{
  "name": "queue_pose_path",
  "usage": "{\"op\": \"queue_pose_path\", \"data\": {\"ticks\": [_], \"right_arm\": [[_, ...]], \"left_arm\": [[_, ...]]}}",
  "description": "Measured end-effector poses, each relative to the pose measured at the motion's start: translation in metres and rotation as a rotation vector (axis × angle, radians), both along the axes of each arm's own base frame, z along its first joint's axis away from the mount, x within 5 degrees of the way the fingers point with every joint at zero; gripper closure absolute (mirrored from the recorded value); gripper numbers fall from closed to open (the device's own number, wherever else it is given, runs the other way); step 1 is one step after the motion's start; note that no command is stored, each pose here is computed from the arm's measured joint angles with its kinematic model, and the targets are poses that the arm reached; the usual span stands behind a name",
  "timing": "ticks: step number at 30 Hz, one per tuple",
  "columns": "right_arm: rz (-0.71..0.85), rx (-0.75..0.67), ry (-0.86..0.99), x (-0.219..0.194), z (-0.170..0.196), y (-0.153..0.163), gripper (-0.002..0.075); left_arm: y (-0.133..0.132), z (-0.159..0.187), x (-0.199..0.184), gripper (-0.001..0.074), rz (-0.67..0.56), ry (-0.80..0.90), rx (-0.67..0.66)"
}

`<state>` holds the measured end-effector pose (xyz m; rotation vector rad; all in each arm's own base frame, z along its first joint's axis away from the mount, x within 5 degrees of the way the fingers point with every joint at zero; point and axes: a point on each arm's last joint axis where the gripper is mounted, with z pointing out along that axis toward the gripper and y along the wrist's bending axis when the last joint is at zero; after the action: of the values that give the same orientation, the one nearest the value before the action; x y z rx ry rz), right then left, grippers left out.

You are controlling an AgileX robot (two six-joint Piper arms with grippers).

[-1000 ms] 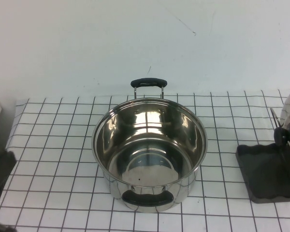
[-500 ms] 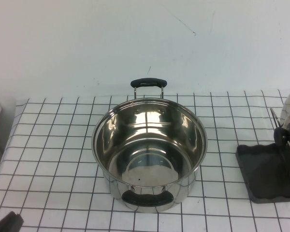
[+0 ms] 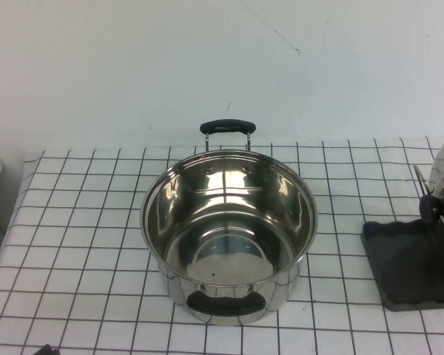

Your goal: Put pot lid on rack

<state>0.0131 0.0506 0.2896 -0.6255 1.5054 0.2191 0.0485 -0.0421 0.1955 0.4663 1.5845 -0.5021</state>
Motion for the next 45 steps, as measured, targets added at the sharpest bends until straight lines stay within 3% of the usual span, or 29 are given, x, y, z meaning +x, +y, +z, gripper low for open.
{"op": "queue_pose_path", "data": {"ticks": [11,20,24,33,45], "right_arm": [[-0.316,0.037,-0.081,0.026,-0.022,-0.028,0.0727],[-0.611,0.111,0.168,0.039,-0.092,-0.054,0.0727],[-0.629,0.129,0.236,0.04,-0.114,-0.055,0.0727],[-0.488,-0.033,0.292,0.038,-0.122,-0.048,0.0727],[-0.52,-0.082,0.282,0.038,-0.122,-0.051,0.0727]], "left_arm": [[0.0,0.0,0.0,0.0736,-0.002,0.0,0.002],[-0.002,0.0,-0.001,0.0736,-0.026,0.002,0.007],[-0.002,-0.001,-0.002,0.0736,-0.03,0.003,0.007],[-0.002,-0.001,-0.002,0.0737,-0.034,0.003,0.007],[-0.003,-0.001,-0.002,0.0737,-0.036,0.004,0.007]]}}
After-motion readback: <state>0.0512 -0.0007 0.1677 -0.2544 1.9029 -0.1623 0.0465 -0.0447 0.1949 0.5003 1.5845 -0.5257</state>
